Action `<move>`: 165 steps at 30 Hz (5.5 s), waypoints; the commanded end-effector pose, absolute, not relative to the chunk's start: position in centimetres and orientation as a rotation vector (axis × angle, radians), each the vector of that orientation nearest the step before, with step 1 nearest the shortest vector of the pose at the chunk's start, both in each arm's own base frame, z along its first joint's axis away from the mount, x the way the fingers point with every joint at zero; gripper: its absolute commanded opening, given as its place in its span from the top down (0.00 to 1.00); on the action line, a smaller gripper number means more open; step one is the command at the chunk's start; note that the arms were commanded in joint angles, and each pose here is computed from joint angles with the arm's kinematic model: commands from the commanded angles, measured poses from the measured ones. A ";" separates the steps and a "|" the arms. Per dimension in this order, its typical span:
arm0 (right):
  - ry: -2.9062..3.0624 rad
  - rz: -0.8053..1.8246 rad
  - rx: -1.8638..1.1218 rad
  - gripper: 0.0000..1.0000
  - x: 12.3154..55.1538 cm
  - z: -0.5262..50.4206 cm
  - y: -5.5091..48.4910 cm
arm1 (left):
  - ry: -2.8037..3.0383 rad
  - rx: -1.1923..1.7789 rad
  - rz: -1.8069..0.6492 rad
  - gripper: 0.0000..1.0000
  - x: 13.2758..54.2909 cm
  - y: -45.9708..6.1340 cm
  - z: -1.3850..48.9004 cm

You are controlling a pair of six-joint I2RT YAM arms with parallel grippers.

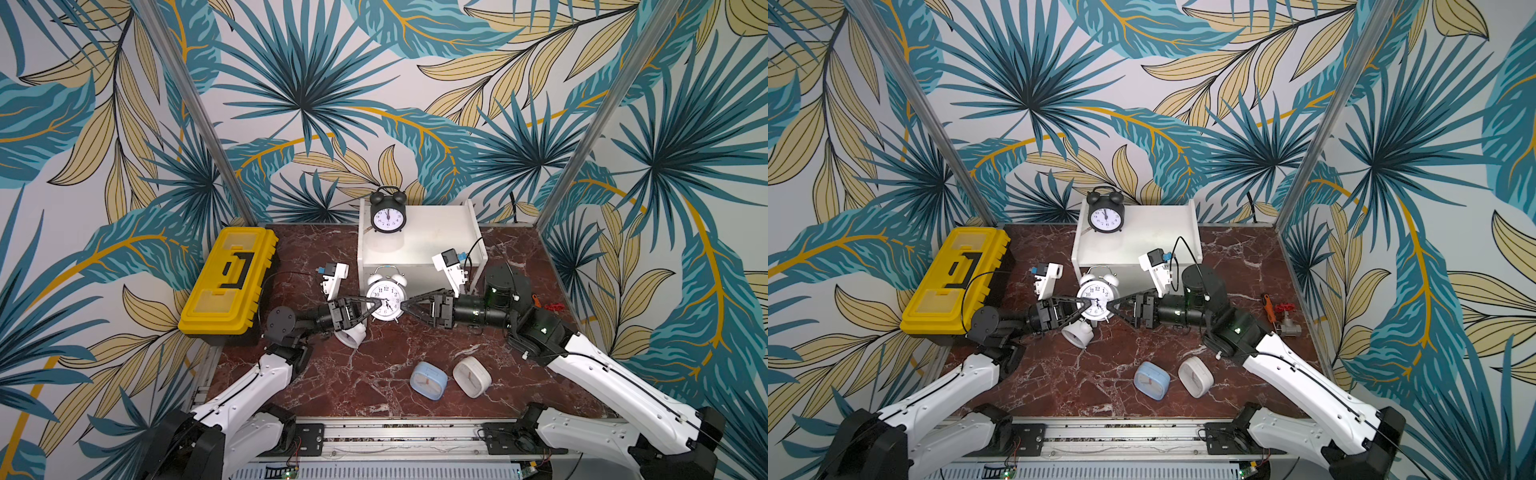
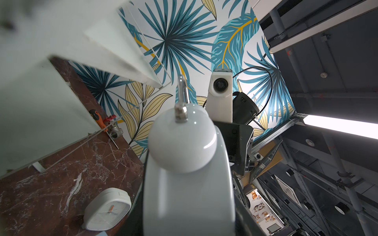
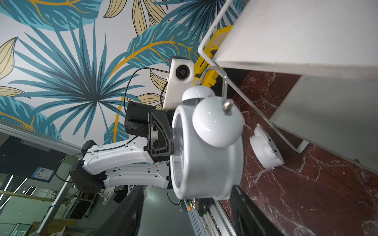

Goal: Place the alarm clocks on the shelf by style
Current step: Pick up the alarm from the center of the board, then place the alarm on the shelf.

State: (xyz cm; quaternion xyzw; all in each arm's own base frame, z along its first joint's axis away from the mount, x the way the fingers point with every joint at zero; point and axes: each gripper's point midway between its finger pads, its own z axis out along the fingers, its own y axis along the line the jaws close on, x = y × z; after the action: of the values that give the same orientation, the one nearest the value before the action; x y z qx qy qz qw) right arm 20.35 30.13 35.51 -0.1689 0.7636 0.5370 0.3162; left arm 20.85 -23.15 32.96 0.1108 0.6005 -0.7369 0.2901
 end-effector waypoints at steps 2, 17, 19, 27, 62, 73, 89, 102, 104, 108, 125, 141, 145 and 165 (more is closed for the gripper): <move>2.086 1.364 -0.504 0.30 20.6 33.7 30.4 | 1.465 0.398 -1.931 0.74 19.9 -22.6 36.8; 2.051 1.423 -0.550 0.42 20.3 34.3 31.2 | 1.457 0.420 -1.937 0.75 19.8 -22.7 37.4; 2.046 1.419 -0.555 0.45 20.3 34.4 31.1 | 1.457 0.423 -1.937 0.75 19.7 -22.8 37.4; 2.053 1.419 -0.583 0.64 20.3 34.7 31.4 | 1.467 0.424 -1.938 0.75 19.8 -22.8 37.1; 1.973 0.994 -0.844 0.84 19.8 38.2 25.5 | 1.747 0.007 -1.604 0.24 21.5 -19.6 28.9; 1.774 0.897 -0.809 0.80 29.4 45.9 22.2 | 1.770 0.001 -1.540 0.24 23.0 -19.6 30.9; 1.777 0.951 -0.829 0.72 38.1 42.5 19.3 | 1.832 -0.008 -1.548 0.28 25.7 -20.3 30.8; 1.846 0.913 -0.861 0.68 39.0 40.4 19.0 | 1.802 -0.022 -1.542 0.29 25.8 -19.7 31.4; 1.850 0.892 -0.858 0.66 39.1 40.3 18.8 | 1.798 -0.020 -1.542 0.29 25.9 -19.7 31.5; 1.862 0.881 -0.865 0.55 38.6 40.3 18.7 | 1.792 -0.015 -1.550 0.30 26.0 -19.7 31.7; 1.886 0.863 -0.859 0.42 38.1 40.0 18.6 | 1.805 -0.012 -1.554 0.33 26.4 -19.8 30.9; 1.947 0.797 -0.796 0.41 38.8 38.6 17.5 | 1.815 -0.022 -1.561 0.33 26.0 -19.5 29.5; 1.954 0.795 -0.780 0.42 38.9 38.5 17.4 | 1.814 -0.027 -1.563 0.33 26.0 -19.4 29.3; 1.934 0.719 -0.637 0.38 36.6 41.5 15.7 | 1.925 -0.136 -1.363 0.30 26.3 -17.6 26.6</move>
State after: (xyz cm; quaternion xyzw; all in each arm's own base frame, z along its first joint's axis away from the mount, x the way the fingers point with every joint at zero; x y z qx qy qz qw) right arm 37.47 16.55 40.39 -0.2827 0.7867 0.3098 0.4530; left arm 25.96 -18.76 27.92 -0.0326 0.7313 -0.5742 0.3666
